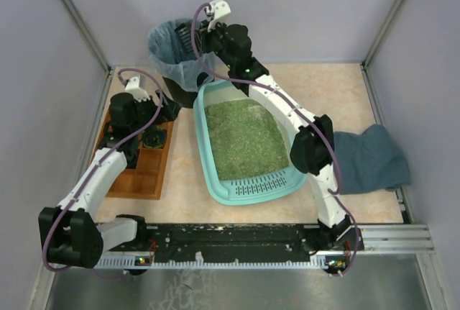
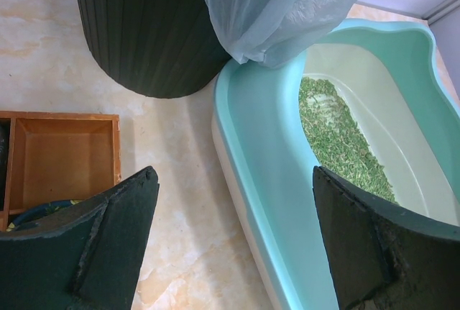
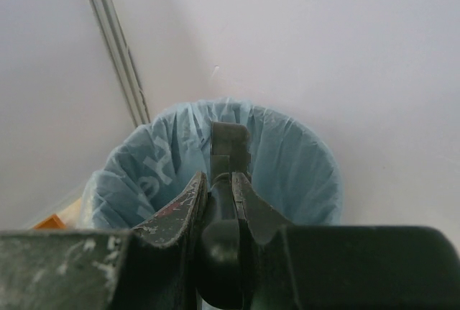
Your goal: Clean the litter box
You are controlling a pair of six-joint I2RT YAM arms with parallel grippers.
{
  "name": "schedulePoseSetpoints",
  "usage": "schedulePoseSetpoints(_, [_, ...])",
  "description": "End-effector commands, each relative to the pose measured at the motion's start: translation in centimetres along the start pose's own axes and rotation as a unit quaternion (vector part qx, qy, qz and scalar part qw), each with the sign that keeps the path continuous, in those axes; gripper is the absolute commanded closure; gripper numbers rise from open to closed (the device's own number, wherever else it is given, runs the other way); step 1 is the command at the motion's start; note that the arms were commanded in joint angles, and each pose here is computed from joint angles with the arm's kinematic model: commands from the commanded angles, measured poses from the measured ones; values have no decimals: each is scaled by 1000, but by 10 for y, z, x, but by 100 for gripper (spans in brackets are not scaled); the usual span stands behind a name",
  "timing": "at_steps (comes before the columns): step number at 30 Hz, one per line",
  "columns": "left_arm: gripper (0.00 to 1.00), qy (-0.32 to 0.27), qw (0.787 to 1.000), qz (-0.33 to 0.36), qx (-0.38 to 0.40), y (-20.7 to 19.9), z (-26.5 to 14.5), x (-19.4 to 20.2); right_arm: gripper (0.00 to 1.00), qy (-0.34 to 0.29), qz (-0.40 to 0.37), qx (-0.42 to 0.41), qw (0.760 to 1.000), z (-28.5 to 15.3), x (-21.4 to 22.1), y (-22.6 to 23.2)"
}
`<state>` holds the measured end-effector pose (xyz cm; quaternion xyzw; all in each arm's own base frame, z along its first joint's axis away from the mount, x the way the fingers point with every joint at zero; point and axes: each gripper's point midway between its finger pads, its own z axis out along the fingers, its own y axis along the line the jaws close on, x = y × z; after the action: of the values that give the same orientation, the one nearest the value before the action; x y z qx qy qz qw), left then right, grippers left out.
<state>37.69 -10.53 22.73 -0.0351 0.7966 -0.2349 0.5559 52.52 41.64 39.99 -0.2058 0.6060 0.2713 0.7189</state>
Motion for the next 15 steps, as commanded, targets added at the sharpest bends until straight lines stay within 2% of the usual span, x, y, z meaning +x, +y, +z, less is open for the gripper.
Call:
schedulePoseSetpoints(1, [8,-8,1000,4,11,-3,1,-7,100,-103,-2,-2,995,-22,-101,5])
schedulePoseSetpoints(11, [12,-7,998,22,52,-17,0,-8,100,-153,99,26,983,-61,-171,-1])
schedulePoseSetpoints(15, [12,-4,998,24,61,-20,-1,-7,100,-123,137,41,982,-92,-178,-5])
